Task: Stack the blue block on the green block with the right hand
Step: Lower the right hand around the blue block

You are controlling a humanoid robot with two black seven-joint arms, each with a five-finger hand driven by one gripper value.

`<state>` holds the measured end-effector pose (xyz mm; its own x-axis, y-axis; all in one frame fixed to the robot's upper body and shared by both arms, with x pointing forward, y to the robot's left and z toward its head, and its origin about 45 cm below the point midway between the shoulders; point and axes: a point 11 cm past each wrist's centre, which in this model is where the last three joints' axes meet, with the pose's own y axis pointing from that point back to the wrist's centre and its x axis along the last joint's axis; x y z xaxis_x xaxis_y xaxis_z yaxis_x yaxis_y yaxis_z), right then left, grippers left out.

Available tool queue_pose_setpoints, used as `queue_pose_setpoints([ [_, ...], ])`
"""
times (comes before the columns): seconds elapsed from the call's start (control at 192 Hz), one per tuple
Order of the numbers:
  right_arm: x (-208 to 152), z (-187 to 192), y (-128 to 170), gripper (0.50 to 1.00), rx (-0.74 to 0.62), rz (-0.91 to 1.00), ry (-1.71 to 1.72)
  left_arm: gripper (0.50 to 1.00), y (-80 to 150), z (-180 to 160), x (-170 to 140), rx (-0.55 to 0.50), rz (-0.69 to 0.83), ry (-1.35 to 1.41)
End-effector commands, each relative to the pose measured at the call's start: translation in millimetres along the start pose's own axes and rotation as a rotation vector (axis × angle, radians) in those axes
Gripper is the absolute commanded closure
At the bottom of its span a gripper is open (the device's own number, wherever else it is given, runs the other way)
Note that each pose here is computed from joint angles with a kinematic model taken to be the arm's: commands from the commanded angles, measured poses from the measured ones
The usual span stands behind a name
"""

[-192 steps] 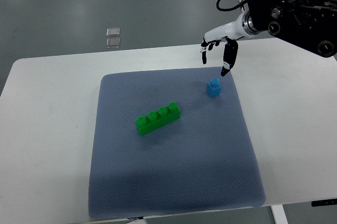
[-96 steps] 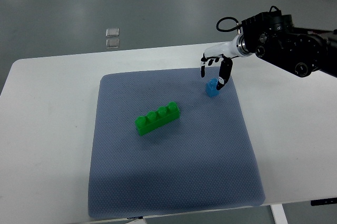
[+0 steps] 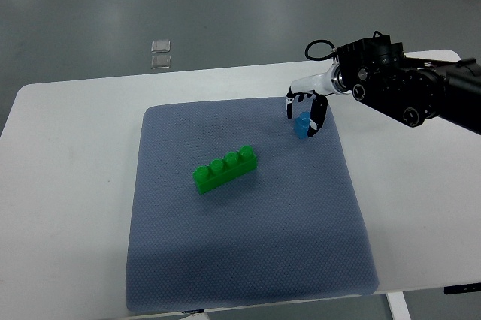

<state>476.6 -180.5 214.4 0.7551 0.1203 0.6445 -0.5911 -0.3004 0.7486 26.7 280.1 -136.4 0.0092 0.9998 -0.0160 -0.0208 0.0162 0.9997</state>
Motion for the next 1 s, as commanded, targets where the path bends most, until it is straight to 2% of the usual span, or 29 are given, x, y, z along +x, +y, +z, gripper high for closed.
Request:
queue_pose_setpoints([
  [0.0,-2,1,-1,0.611,-0.004,0.004,0.002,0.5,0,-1,0,0.001,0.0,-0.001],
  [0.099,-5,-7,-5,0.642,0.009,-0.002,0.012,0.5,0,-1,0,0.001,0.0,-0.001],
  [0.136,-5,-7,-6,0.668,0.007,-0.002,0.019,0.5,0,-1,0,0.001,-0.001,-0.001],
  [0.412,-9,-10,-9,0.711,0.011,0.014,0.022,0.5,0,-1,0,0.002,-0.001,-0.003],
  [0.459,-10,-9,-9,0.738,0.011,0.013,0.023,0.5,0,-1,0,0.002,-0.001,-0.003],
  [0.996,-10,-3,-6,0.74,0.016,0.009,0.029,0.5,0,-1,0,0.002,0.0,-0.002],
])
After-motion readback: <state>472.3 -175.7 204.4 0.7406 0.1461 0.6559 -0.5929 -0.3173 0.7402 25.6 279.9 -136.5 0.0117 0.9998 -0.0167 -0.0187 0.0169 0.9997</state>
